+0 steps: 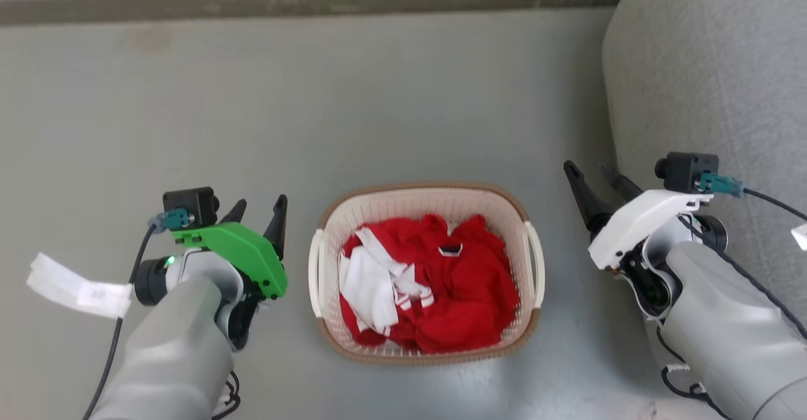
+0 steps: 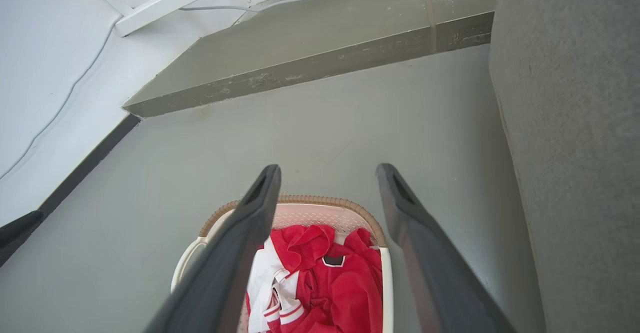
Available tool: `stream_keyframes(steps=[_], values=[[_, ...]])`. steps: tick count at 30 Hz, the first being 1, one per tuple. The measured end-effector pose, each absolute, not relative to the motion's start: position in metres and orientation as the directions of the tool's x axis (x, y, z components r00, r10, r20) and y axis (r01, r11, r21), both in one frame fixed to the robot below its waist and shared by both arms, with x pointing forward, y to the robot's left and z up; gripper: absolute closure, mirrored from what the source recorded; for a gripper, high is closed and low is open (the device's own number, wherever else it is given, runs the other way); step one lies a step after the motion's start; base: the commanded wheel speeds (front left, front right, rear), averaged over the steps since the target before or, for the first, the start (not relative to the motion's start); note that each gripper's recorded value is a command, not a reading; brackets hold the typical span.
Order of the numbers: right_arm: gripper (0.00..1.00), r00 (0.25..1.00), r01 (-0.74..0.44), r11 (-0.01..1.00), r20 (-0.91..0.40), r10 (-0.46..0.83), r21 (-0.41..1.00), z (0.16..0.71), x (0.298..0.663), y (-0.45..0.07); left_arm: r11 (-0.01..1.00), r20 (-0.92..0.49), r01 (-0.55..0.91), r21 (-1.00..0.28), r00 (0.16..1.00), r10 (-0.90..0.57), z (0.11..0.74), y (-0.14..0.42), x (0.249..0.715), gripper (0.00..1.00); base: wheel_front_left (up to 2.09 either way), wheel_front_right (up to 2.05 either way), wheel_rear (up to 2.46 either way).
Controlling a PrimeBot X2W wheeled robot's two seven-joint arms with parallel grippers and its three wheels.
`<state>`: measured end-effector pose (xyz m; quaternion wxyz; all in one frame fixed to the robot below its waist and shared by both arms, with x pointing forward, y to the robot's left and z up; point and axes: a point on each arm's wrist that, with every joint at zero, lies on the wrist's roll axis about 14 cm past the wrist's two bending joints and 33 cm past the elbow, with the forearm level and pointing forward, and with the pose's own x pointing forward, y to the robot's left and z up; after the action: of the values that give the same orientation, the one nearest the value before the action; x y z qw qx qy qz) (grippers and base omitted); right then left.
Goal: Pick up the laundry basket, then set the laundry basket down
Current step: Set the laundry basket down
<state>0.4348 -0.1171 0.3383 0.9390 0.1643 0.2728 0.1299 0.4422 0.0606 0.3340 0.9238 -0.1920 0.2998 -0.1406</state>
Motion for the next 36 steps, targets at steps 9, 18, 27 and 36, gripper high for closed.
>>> stream_keyframes(steps=[9, 18, 27, 36], values=[[0.0, 0.871, -0.187, 0.908, -0.364, 0.331, 0.376, 0.381, 0.428, -0.118, 0.88, -0.378, 0.188, -0.436, 0.85, -0.368, 0.383, 0.068, 0.438, 0.0, 0.0, 0.0, 0.0], [0.0, 0.921, -0.259, 0.903, -0.195, 0.338, 0.343, 0.44, 0.439, -0.117, 0.883, -0.22, 0.221, -0.414, 0.917, -0.332, 0.438, 0.08, 0.445, 0.0, 0.0, 0.0, 0.0], [0.0, 0.949, -0.262, 0.911, -0.088, 0.303, 0.32, 0.472, 0.439, -0.127, 0.893, -0.1, 0.238, -0.382, 0.95, -0.295, 0.474, 0.087, 0.447, 0.0, 0.0, 0.0, 0.0], [0.0, 0.969, -0.22, 0.93, -0.045, 0.244, 0.294, 0.483, 0.43, -0.14, 0.892, 0.011, 0.257, -0.371, 0.962, -0.273, 0.502, 0.091, 0.438, 0.0, 0.0, 0.0, 0.0]])
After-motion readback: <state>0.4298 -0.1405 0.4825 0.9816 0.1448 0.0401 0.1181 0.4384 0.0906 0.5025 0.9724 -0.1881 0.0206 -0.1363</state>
